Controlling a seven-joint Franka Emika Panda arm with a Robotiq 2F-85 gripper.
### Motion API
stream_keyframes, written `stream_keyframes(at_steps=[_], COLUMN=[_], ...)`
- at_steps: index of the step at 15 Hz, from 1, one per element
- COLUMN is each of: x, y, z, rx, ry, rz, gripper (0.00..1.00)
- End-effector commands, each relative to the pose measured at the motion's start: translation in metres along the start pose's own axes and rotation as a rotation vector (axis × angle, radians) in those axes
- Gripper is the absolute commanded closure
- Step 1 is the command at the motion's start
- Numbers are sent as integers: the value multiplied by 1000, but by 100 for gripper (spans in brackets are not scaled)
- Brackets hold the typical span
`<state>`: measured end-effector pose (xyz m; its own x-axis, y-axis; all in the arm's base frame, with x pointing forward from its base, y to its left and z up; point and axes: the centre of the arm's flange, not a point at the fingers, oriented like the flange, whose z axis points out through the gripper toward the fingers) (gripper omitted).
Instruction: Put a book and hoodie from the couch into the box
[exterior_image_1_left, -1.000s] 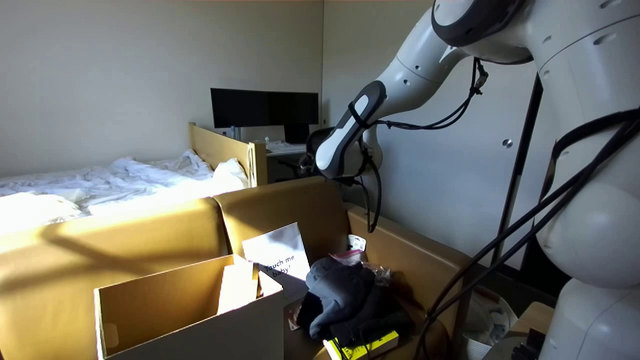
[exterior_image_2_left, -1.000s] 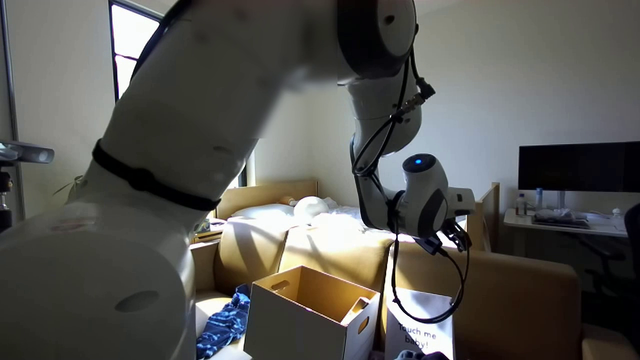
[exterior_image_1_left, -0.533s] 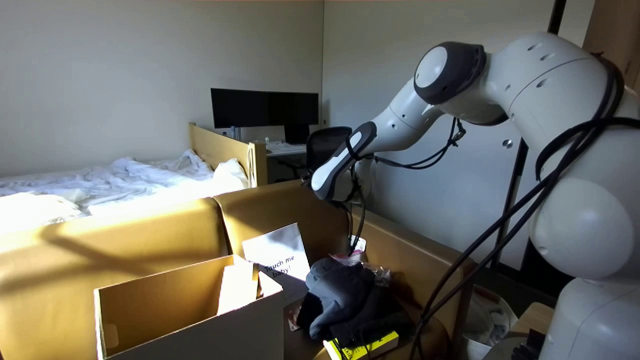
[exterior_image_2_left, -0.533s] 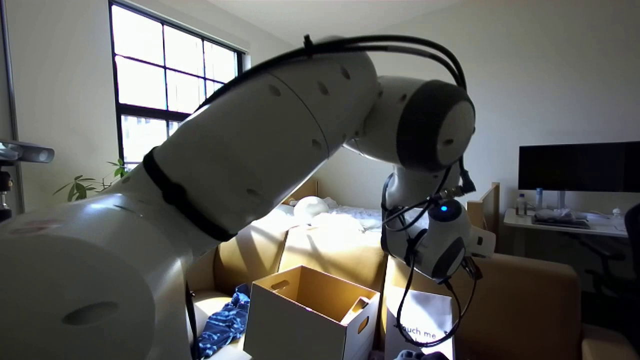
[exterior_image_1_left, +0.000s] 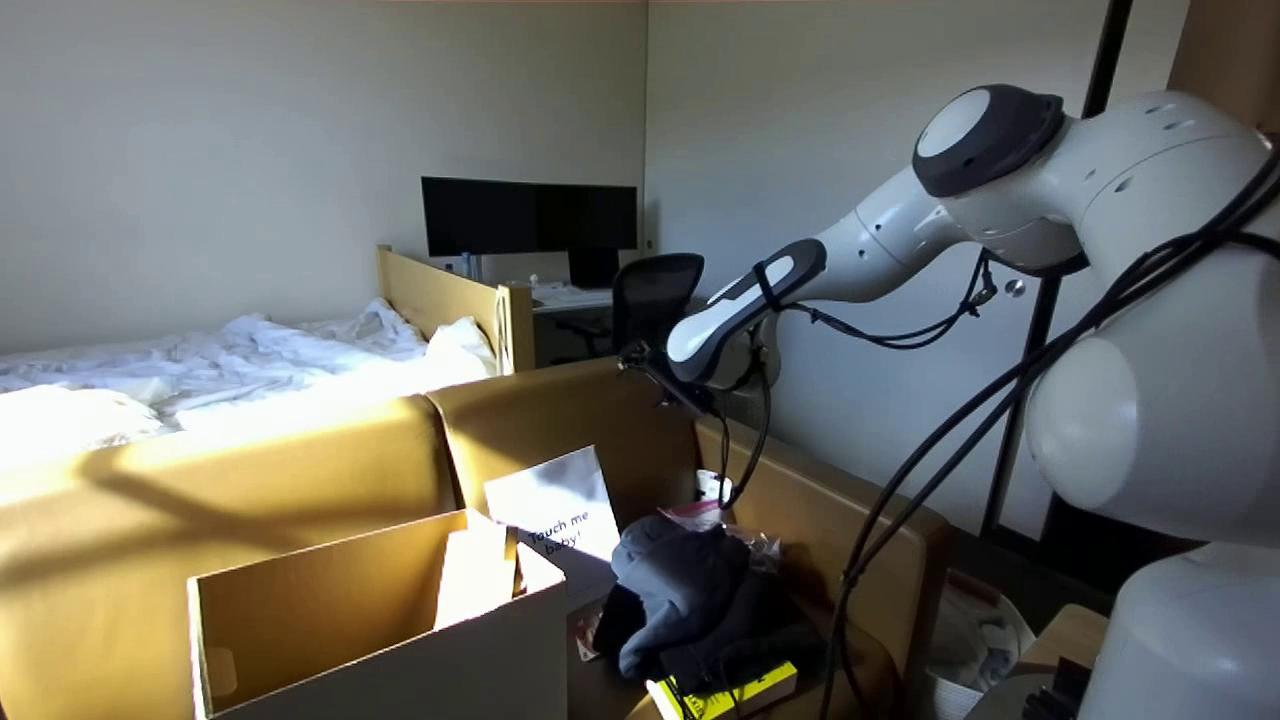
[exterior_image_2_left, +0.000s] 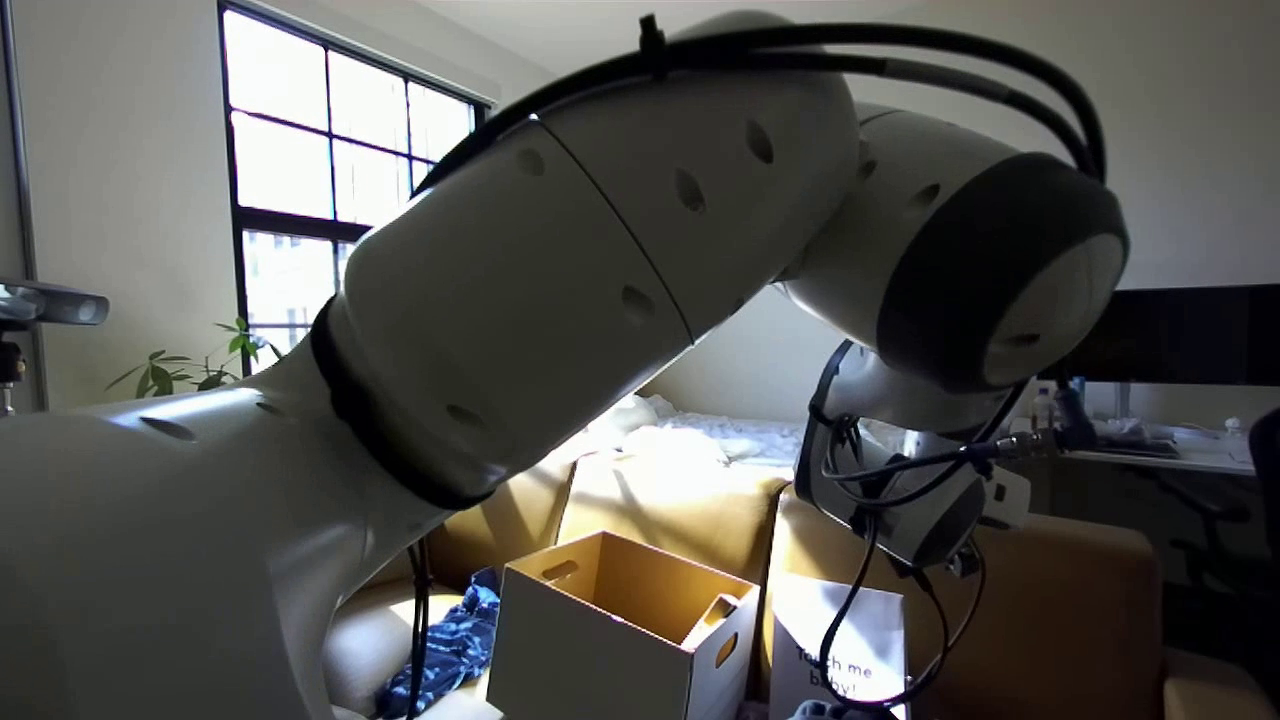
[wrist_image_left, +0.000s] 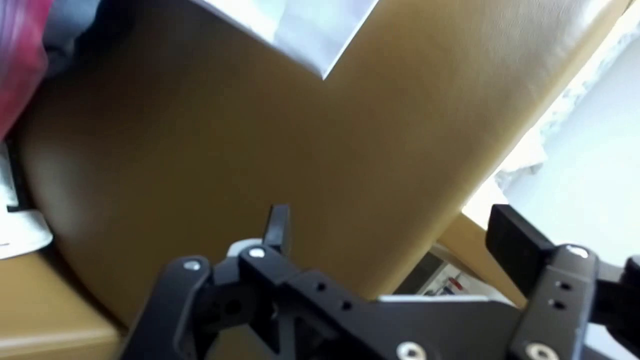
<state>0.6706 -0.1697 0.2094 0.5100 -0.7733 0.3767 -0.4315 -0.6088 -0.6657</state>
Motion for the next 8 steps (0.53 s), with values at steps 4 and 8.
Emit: stream_keyframes(at_steps=[4,8], x=[-25,-21], y=[35,38], z=[-13,-2], rx=[5,-14], ry=[-125,-127], rz=[293,290], gripper=[0,0])
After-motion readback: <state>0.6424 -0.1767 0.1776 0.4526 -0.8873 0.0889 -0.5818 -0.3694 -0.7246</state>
